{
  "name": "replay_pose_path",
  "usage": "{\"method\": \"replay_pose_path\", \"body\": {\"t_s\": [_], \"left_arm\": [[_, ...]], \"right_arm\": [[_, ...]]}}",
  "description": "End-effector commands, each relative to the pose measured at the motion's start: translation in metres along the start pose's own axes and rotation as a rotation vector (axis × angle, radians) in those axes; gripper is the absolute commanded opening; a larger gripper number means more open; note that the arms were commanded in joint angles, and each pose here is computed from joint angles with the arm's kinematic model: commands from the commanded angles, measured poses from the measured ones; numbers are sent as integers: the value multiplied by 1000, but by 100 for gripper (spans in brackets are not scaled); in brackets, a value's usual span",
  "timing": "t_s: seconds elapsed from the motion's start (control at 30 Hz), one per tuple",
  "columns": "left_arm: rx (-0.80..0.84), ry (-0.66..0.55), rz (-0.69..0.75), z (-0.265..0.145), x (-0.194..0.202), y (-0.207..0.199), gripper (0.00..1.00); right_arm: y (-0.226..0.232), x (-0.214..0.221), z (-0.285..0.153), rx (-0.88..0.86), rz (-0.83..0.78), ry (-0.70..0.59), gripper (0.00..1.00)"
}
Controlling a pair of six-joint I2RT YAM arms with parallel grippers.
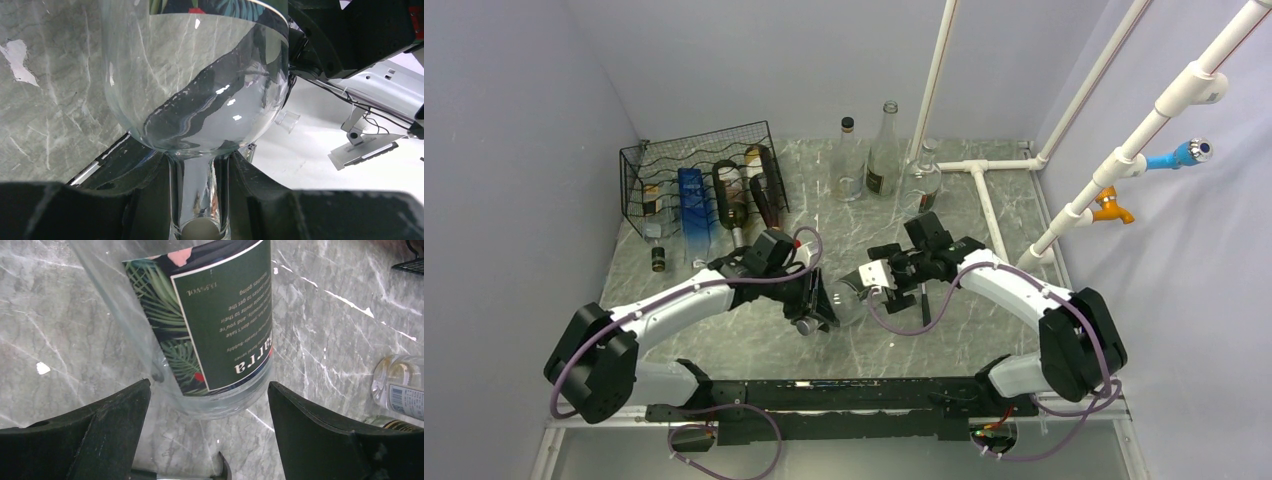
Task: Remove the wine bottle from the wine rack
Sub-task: Place the wine bottle at the center of the board.
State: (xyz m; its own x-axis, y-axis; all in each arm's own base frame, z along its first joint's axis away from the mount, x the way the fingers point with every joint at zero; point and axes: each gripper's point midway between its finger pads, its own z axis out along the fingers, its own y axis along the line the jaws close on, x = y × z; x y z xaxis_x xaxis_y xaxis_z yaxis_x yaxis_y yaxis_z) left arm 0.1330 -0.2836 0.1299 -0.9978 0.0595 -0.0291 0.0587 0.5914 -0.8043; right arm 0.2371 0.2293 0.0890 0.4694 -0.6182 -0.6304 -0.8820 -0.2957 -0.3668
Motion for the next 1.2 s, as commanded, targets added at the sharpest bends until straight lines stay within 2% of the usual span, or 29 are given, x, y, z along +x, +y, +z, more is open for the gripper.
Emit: {"method": "replay_pose_path", "body": {"t_s": [0.0, 0.23, 0.47, 0.87, 1.17], "left_arm": [[233, -21, 218, -18, -14, -73, 5], [232, -11, 208, -18, -16, -77, 16], [234, -1, 205, -18, -16, -80, 36], [244, 10, 210, -21, -16, -86, 55], [267, 33, 230, -22, -15, -92, 62]], "right_arm": [[-11, -4, 6, 40, -31, -8, 89], [2, -3, 15, -1, -1, -36, 83], [9, -5, 21, -35, 36, -67, 82], [15, -6, 25, -62, 66, -83, 82], [18, -8, 26, -79, 89, -102, 82]]}}
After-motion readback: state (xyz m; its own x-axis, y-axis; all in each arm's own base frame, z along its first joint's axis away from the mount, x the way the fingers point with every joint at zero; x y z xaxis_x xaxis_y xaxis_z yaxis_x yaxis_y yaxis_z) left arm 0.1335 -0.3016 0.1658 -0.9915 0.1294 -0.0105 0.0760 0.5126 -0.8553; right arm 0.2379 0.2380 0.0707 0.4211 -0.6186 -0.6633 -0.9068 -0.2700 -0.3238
